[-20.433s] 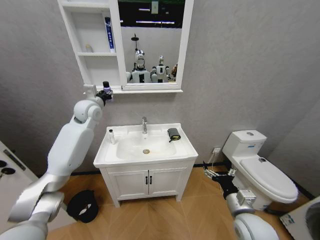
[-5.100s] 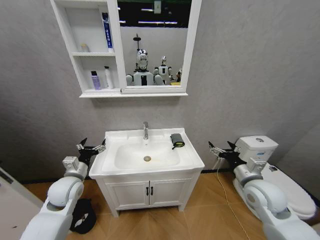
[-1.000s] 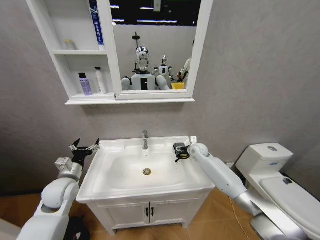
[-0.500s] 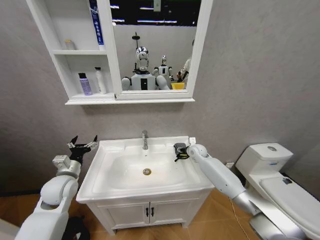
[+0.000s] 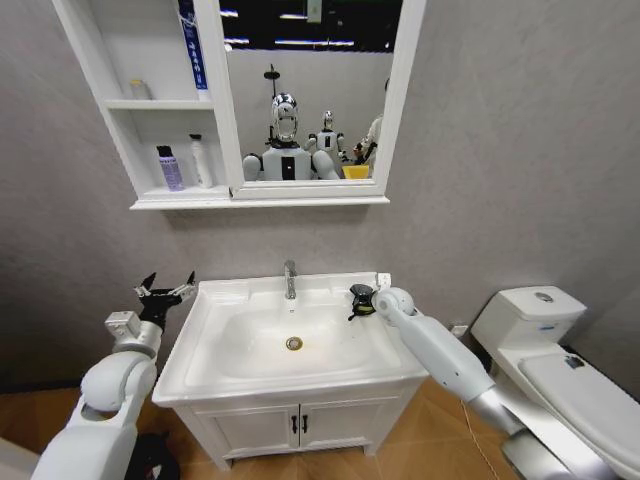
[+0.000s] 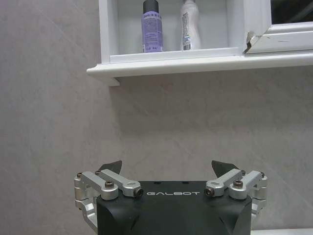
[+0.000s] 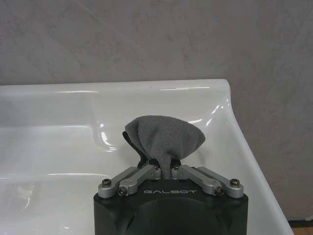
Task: Move facial cleanser and shampoo from washbasin to cabinet, then wipe washbasin with towel.
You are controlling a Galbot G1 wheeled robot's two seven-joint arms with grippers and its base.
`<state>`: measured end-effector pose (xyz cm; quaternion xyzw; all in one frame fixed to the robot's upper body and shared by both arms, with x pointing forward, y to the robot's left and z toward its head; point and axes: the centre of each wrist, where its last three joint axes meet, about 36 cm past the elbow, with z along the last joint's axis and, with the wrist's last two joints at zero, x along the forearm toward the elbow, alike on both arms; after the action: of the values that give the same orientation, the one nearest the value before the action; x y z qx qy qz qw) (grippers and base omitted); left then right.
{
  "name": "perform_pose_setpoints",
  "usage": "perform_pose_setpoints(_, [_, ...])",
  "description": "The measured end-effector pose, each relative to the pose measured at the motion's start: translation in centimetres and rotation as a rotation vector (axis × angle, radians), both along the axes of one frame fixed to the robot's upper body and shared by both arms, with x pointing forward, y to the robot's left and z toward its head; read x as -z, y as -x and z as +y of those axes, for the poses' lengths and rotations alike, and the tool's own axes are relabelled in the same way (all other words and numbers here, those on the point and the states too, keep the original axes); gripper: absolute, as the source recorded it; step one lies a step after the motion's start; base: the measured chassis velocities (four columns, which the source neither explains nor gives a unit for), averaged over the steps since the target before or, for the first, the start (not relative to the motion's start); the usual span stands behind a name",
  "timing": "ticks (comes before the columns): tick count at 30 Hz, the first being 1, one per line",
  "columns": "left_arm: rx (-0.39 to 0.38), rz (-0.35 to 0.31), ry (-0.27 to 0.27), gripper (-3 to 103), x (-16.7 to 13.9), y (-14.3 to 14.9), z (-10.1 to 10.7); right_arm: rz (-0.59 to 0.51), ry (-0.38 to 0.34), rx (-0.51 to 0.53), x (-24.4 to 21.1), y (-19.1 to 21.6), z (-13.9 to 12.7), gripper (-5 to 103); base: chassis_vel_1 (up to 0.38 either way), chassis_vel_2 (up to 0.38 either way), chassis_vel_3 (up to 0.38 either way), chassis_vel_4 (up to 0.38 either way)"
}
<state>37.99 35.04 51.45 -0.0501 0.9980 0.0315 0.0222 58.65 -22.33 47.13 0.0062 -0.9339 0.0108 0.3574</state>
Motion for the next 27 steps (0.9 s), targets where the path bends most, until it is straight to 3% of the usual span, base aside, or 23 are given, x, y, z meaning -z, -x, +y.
perform_pose_setpoints(12, [0.004, 0.011, -0.010, 100, -0.3, 0.0, 0.0, 0.039, -0.035, -0.035, -2.0, 3.8, 8.9, 4, 0.000, 0.000, 0.000, 0.000])
perform_pose_setpoints(15, [0.007, 0.016, -0.009, 100, -0.3, 0.1, -0.2, 0.067, -0.038, -0.026, -1.9, 4.9, 9.8, 4, 0.000, 0.000, 0.000, 0.000])
perform_pose_setpoints(24, [-0.005, 0.045, -0.008, 100, 0.5, -0.3, 0.1, 0.112, -0.042, -0.015, -0.6, 7.6, 9.3, 4, 0.000, 0.000, 0.000, 0.000])
perform_pose_setpoints(27, [0.002, 0.051, -0.008, 100, 0.7, -0.4, -0.2, 0.139, -0.048, 0.001, 1.1, 7.7, 8.0, 4, 0.000, 0.000, 0.000, 0.000])
